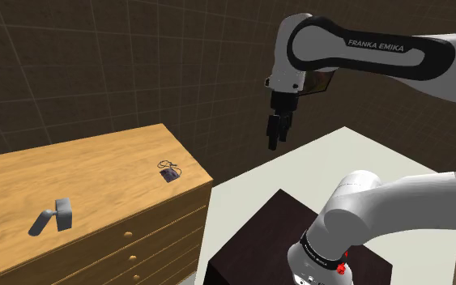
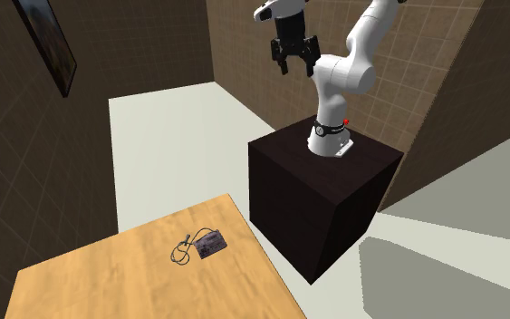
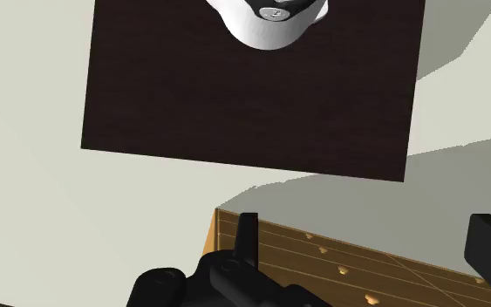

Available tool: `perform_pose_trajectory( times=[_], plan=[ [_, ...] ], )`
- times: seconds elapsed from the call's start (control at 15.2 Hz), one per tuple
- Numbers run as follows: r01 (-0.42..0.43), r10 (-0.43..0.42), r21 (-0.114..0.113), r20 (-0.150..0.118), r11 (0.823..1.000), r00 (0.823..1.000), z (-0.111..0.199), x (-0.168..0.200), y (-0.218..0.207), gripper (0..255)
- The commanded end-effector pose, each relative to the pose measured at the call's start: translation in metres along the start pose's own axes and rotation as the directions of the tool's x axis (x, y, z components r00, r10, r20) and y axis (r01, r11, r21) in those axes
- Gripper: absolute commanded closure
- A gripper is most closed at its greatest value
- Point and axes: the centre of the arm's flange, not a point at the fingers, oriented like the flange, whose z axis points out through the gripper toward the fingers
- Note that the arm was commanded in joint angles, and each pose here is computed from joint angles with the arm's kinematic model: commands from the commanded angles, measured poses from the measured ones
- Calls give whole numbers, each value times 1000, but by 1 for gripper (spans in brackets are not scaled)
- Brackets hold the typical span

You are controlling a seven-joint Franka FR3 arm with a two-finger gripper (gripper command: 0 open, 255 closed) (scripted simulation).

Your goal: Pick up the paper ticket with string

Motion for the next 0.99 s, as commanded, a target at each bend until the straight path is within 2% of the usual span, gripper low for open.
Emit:
perform_pose_trajectory(
  times=[0.0, 0.46, 0.92],
  plan=[
    [0, 0, 0, 0, 1000, 1000, 0, 0, 0, 0],
    [-124, 125, 31, -37, 992, 991, 47, 72, -12, 0],
    [-245, 250, 67, -70, 967, 966, 91, 146, -16, 0]
  ],
)
